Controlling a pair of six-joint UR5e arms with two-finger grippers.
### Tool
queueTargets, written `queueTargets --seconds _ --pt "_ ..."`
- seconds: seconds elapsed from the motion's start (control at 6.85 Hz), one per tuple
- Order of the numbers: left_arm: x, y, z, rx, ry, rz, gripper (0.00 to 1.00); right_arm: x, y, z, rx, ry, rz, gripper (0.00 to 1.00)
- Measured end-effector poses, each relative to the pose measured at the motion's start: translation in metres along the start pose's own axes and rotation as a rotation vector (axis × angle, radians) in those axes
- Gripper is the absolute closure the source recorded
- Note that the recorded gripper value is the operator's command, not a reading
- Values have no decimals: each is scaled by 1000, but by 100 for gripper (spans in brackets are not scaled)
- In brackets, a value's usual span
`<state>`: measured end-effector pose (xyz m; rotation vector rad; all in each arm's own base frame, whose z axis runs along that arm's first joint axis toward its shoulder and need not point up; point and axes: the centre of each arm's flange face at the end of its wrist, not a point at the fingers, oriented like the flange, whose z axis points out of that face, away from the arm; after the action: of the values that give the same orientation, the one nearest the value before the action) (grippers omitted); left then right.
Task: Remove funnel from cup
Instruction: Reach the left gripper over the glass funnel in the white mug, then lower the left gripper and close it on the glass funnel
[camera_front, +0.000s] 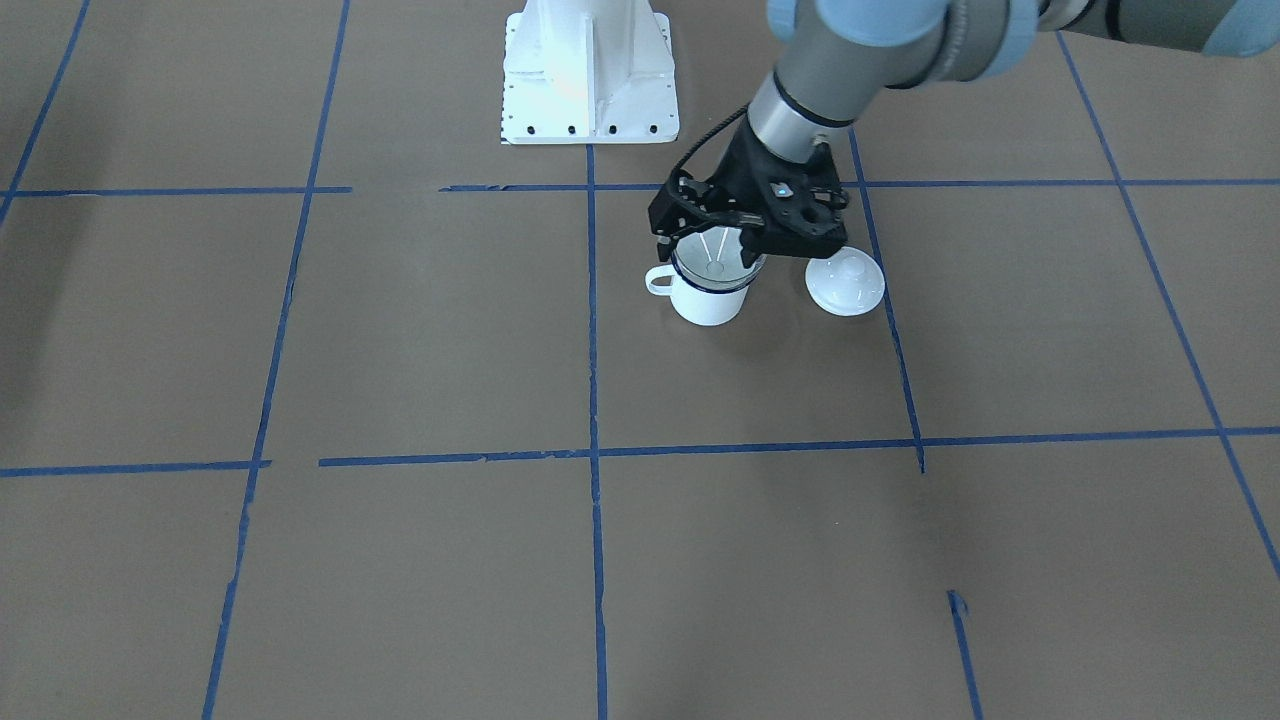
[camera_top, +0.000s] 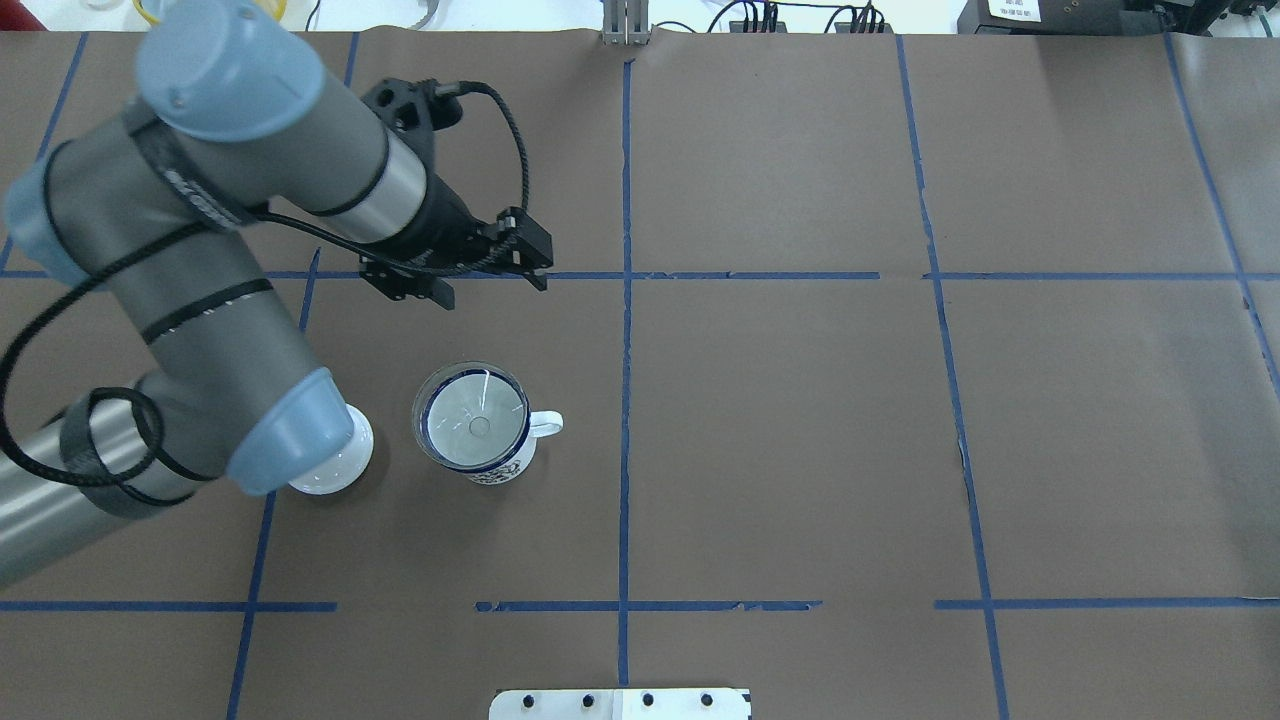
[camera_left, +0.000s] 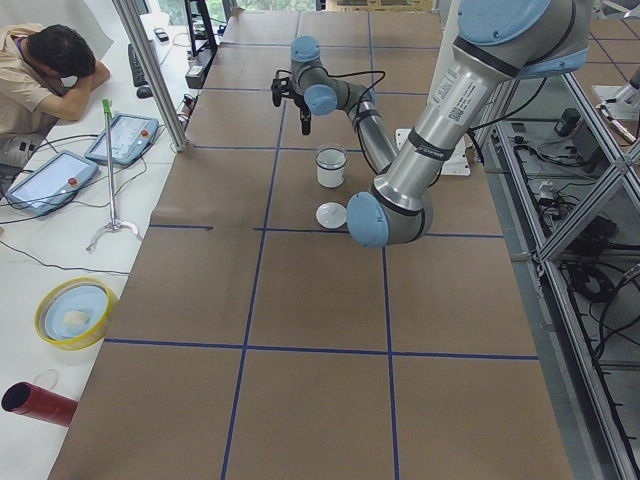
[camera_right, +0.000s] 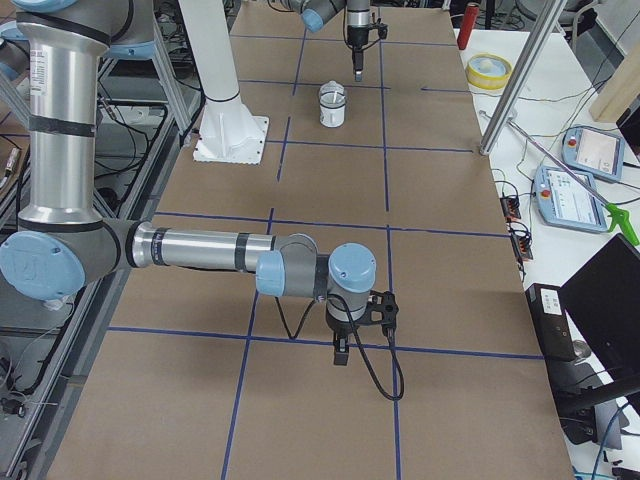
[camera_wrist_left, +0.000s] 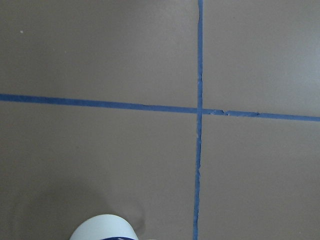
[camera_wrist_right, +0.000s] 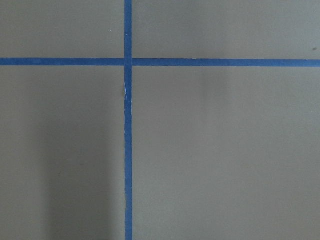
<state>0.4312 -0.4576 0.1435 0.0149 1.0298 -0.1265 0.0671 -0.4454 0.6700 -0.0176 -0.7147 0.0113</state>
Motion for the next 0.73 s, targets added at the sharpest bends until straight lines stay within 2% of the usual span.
queueTargets --seconds 0.29,0.73 --pt "29 39 37 12 -119 -48 0 0 0 0 0 0 0 0" --pt "13 57 77 23 -203 -47 0 0 0 0 0 0 0 0"
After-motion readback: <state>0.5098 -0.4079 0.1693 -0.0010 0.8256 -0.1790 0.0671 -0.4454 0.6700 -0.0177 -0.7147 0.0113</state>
